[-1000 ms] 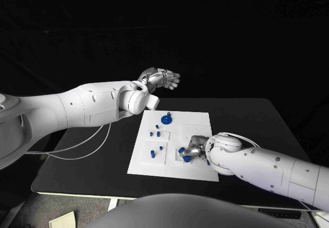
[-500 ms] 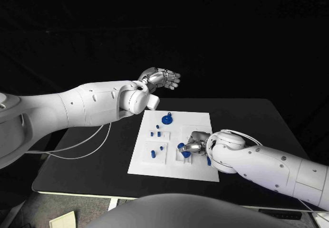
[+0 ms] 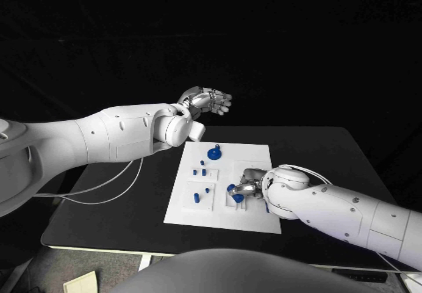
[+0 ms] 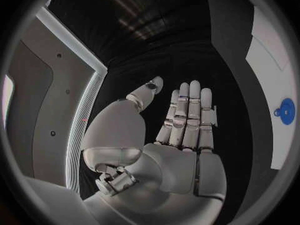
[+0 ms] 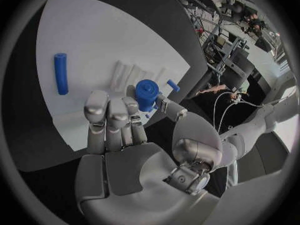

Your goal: Assemble the parts on the task board

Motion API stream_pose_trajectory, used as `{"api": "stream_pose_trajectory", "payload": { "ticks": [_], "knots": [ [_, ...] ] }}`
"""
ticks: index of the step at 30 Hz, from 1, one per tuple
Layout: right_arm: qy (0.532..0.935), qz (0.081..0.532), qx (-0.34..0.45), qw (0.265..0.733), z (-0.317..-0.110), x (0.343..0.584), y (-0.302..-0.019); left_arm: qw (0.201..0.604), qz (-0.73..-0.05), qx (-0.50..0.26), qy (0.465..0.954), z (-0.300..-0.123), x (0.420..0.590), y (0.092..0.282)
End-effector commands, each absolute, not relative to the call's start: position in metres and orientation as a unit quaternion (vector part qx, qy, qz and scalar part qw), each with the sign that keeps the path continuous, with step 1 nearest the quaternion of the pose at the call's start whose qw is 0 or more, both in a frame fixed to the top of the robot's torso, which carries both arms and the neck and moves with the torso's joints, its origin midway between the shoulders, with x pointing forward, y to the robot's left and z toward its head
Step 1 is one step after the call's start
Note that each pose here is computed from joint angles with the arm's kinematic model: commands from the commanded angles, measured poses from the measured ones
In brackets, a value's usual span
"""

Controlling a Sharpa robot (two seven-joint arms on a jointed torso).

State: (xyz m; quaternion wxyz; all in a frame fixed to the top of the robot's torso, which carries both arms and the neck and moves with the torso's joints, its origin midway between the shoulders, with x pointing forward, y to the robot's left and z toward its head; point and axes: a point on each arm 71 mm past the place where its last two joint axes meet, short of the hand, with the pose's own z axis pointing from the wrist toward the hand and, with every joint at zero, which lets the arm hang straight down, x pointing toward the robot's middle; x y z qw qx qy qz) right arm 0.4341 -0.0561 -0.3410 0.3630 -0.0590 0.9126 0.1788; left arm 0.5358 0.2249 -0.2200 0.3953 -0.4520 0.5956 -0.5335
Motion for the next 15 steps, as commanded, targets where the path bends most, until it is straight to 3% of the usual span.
{"api": "stream_pose_trajectory", "payload": {
  "ticks": [1, 15],
  "knots": [
    [0.921, 0.163, -0.08, 0.346, -0.3442, 0.4329, -0.0575, 0.392, -0.54, -0.448, 0.595, -0.2181, 0.5357, 0.2225],
    [0.918, 0.159, -0.08, 0.355, -0.3483, 0.4361, -0.0548, 0.391, -0.541, -0.447, 0.596, -0.2176, 0.536, 0.2209]
  ]
}}
